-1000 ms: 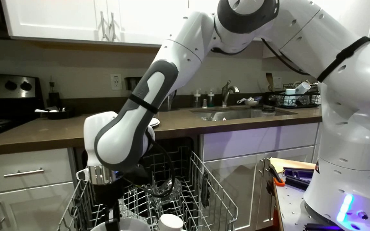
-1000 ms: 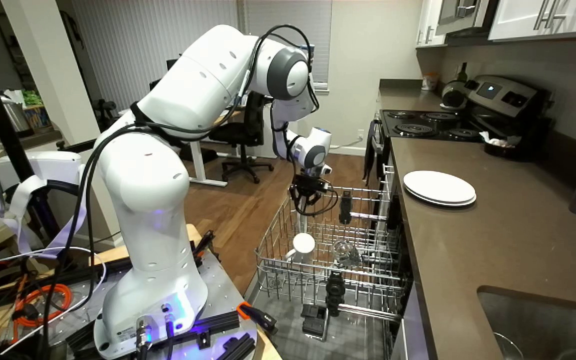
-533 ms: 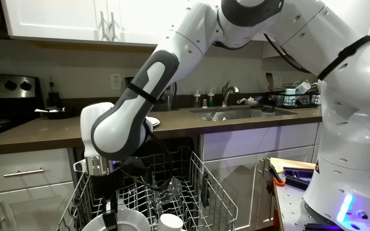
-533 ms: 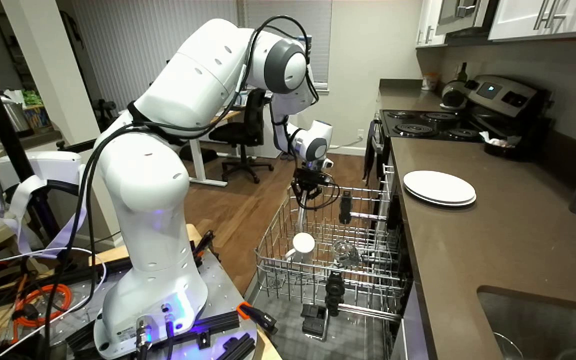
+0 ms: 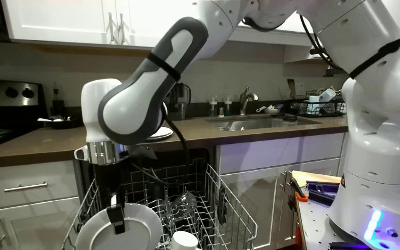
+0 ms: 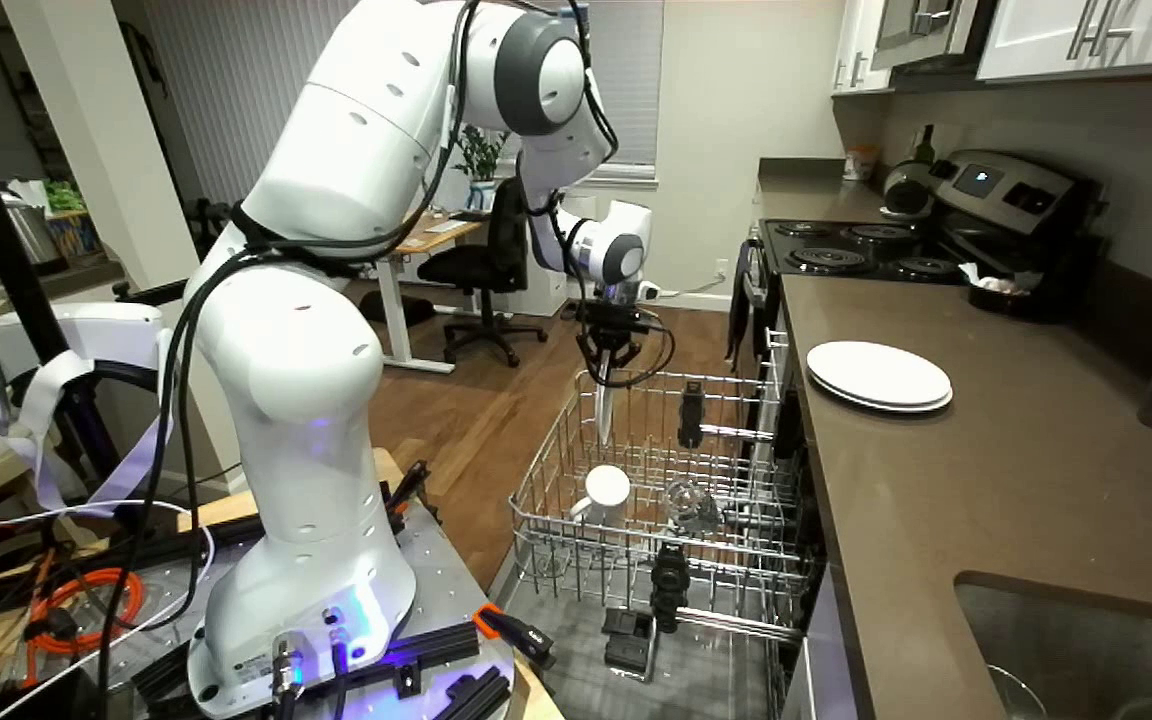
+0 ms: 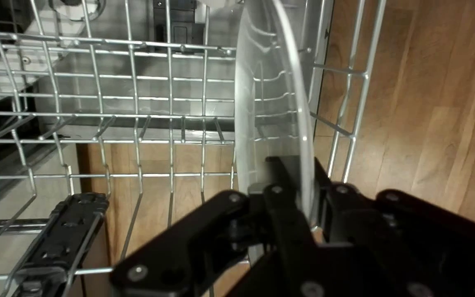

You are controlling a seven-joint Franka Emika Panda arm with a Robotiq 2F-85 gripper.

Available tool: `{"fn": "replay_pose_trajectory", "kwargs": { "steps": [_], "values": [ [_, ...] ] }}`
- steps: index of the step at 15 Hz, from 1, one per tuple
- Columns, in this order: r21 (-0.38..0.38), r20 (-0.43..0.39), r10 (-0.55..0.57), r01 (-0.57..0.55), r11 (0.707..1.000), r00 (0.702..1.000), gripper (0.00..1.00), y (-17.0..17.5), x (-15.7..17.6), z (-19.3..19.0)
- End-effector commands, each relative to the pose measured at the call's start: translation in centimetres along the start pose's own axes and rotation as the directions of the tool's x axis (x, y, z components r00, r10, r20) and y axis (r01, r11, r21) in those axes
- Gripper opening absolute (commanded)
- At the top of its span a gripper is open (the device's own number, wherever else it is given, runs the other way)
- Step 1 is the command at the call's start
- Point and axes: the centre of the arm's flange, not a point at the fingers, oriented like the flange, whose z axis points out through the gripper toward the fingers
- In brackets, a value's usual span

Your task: Pick up the plate from the plate holder and put it on top of other the plates on the kitchen base top

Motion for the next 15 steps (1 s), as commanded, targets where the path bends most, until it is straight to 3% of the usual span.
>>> {"fn": "replay_pose_trajectory", "kwargs": {
  "steps": [1, 5, 8, 15],
  "values": [
    [-0.156, -0.002, 0.046, -0.046, 0.987, 0.999, 0.08, -3.5, -2.9, -5.9],
    [-0.318, -0.026, 0.080, -0.084, 0.944, 0.996, 0.08, -5.9, -4.2, -10.7],
    [-0.435, -0.068, 0.094, -0.114, 0.893, 0.993, 0.09, -7.2, -4.7, -13.8],
    [-0.669, -0.131, 0.144, -0.194, 0.717, 0.981, 0.09, -6.2, -4.6, -18.1]
  ]
}}
